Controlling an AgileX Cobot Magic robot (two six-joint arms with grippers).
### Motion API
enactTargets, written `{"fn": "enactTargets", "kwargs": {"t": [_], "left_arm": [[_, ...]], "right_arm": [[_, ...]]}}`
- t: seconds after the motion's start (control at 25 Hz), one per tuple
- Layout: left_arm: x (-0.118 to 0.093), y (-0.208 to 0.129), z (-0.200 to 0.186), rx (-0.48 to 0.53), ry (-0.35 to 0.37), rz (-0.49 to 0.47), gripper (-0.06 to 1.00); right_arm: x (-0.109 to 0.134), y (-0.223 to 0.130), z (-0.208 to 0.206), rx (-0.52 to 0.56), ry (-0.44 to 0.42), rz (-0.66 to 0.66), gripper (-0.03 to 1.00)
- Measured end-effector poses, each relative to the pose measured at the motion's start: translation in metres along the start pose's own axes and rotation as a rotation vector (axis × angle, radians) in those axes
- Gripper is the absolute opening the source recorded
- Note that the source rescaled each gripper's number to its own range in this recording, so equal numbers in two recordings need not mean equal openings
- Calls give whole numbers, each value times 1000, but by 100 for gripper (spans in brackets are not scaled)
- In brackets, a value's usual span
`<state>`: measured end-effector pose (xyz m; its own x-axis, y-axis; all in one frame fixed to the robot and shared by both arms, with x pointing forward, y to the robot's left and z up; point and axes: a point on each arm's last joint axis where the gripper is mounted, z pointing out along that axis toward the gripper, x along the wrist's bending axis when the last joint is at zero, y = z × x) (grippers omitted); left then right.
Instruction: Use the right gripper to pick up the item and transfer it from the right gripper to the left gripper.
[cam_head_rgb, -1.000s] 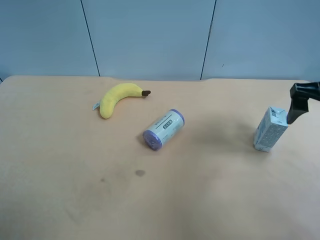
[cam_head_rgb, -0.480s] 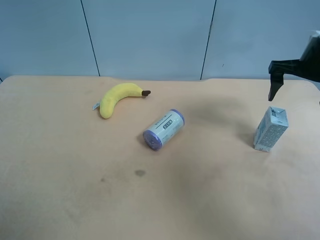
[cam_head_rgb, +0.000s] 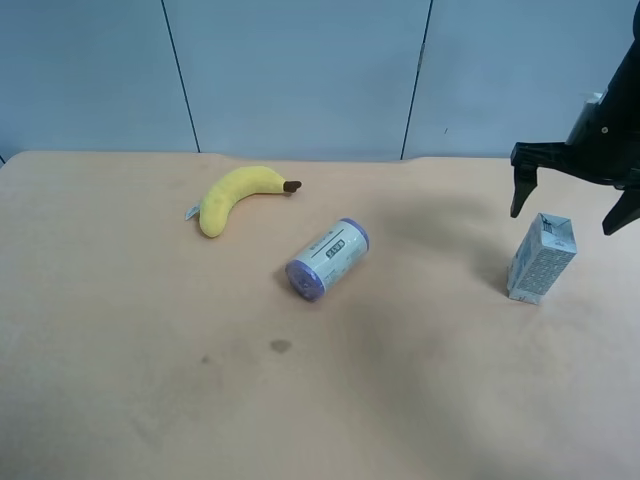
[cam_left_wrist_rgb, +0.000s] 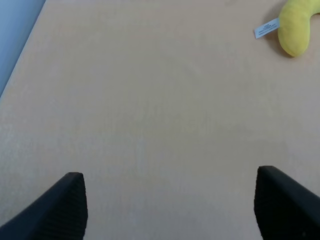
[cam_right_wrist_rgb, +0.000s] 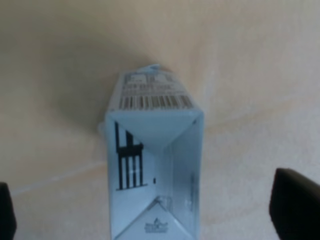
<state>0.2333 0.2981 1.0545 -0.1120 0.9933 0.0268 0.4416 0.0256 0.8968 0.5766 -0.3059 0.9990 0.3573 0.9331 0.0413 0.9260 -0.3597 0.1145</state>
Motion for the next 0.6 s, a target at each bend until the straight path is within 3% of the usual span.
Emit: {"fn": "enactTargets", "kwargs": {"t": [0.6], "left_arm": [[0,0,0,0,0,0,69]], "right_arm": [[0,2,38,58,-26,-10,100]]}}
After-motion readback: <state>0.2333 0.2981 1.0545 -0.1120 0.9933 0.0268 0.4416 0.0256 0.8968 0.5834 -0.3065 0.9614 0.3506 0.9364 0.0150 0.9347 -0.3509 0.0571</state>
